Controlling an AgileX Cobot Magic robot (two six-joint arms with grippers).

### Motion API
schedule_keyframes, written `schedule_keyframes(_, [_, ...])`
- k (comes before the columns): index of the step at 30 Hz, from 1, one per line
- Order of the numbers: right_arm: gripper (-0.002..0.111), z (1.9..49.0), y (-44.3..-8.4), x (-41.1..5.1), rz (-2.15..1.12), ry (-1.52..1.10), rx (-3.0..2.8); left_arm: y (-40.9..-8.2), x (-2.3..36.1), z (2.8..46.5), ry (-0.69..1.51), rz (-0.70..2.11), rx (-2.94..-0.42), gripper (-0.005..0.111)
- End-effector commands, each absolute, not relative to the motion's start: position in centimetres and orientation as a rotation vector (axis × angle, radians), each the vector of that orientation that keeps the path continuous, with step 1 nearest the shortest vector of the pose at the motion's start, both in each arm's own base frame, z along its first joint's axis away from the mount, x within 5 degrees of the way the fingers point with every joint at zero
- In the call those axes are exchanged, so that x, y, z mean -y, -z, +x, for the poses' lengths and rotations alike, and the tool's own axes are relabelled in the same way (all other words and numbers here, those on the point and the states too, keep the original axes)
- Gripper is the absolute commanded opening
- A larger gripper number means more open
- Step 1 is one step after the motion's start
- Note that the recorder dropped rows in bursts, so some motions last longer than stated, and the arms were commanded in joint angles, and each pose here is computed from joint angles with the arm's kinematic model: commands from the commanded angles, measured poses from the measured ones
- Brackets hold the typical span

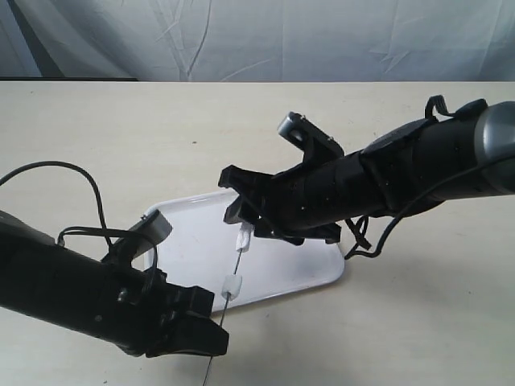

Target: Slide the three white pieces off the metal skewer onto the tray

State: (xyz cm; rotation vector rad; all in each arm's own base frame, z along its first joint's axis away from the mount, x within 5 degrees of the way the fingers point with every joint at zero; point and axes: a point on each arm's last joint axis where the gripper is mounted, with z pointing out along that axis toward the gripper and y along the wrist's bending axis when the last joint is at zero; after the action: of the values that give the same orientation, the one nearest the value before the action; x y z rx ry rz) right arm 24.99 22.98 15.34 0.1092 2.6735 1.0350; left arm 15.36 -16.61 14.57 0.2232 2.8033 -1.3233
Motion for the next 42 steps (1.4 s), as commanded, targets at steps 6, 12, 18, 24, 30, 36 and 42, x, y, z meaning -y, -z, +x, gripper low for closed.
schedule_keyframes(6, [0.047,24.99,-14.61,-22.65,0.063,-1.034,-2.731,-14.6,16.48,15.23,1.329,0.213,-2.805,0.0])
schedule_keyframes(12, [0.047,24.99,-14.62,-22.66,0.063,-1.035,-2.731,-14.79,16.65,14.87,1.387,0.224,-2.811,0.0])
schedule_keyframes(18, [0.025,24.97,-14.62,-22.67,0.059,-1.036,-2.731,-14.9,16.72,14.71,1.415,0.24,-2.811,0.0])
schedule_keyframes(24, [0.025,24.94,-14.61,-22.67,0.047,-1.036,-2.733,-14.89,16.71,14.7,1.413,0.243,-2.812,0.0])
schedule_keyframes(30, [0.025,24.81,-14.65,-22.75,0.038,-1.054,-2.74,-14.77,16.63,14.79,1.386,0.242,-2.815,0.0])
schedule_keyframes(36, [0.025,24.85,-14.64,-22.73,0.041,-1.048,-2.738,-14.83,16.67,14.72,1.401,0.248,-2.815,0.0])
schedule_keyframes(42, [0.023,24.96,-14.61,-22.66,0.048,-1.033,-2.732,-14.85,16.68,14.7,1.404,0.249,-2.815,0.0])
